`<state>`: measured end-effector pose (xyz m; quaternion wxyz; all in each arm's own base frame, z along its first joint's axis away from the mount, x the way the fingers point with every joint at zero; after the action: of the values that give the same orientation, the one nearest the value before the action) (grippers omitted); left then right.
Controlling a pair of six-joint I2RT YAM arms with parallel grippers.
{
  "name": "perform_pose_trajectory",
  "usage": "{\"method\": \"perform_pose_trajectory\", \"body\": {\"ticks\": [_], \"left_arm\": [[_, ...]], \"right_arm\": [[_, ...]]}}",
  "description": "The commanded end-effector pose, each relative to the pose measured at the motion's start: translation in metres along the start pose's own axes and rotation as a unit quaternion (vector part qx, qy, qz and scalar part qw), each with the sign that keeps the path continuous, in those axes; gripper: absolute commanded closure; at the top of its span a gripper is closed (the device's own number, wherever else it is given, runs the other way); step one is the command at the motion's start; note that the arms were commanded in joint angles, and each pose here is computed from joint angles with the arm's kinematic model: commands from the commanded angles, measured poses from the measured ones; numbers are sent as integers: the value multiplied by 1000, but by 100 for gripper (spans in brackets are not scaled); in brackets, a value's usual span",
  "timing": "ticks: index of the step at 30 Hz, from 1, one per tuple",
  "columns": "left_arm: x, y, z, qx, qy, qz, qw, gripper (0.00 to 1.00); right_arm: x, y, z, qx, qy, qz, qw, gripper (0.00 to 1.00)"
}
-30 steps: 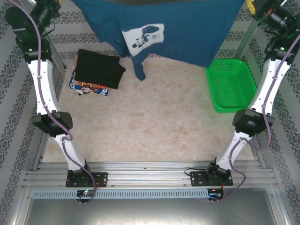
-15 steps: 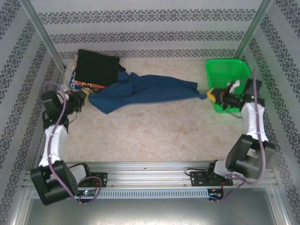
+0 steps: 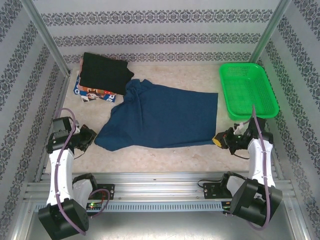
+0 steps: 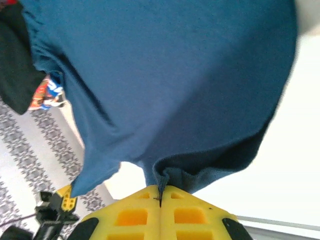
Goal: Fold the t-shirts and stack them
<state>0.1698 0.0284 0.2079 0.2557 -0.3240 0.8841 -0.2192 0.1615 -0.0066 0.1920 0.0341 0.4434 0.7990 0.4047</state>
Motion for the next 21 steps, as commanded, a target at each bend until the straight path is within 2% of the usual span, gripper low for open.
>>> {"method": "perform_pose_trajectory", "body": {"ticks": [1, 4, 7, 13, 17, 21], "left_arm": [[10, 14, -24, -110, -25, -16, 993, 100], [9, 18, -29, -143, -31, -31, 989, 100], [9, 19, -41, -165, -61, -38, 984, 100], [18, 17, -40, -136, -41, -54, 988, 100], [26, 22, -47, -153, -54, -47, 986, 100], [9, 14, -33, -125, -56, -37, 990, 100]], "right_arm": [[10, -18, -4, 71, -13, 32, 997, 100], [10, -26, -12, 118, -42, 60, 990, 100], [12, -30, -18, 141, -65, 81, 985, 100], [29, -38, -19, 140, -56, 91, 984, 100], [37, -40, -24, 134, -80, 93, 983, 100], [23, -41, -17, 142, -81, 91, 982, 100]]}}
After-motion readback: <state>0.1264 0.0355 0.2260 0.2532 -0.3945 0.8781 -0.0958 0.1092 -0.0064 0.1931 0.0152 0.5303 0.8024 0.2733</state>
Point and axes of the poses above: each hand's point on the last joint's axis, 136 mm out from that joint toward the fingers, its own z axis out along the fingers, its own y axis along the line the jaws close on, x = y × z, the point moved 9 cm from there along -z, back along the fingers, and after that the axes turned 12 degrees about z, right-handed, at the moved point
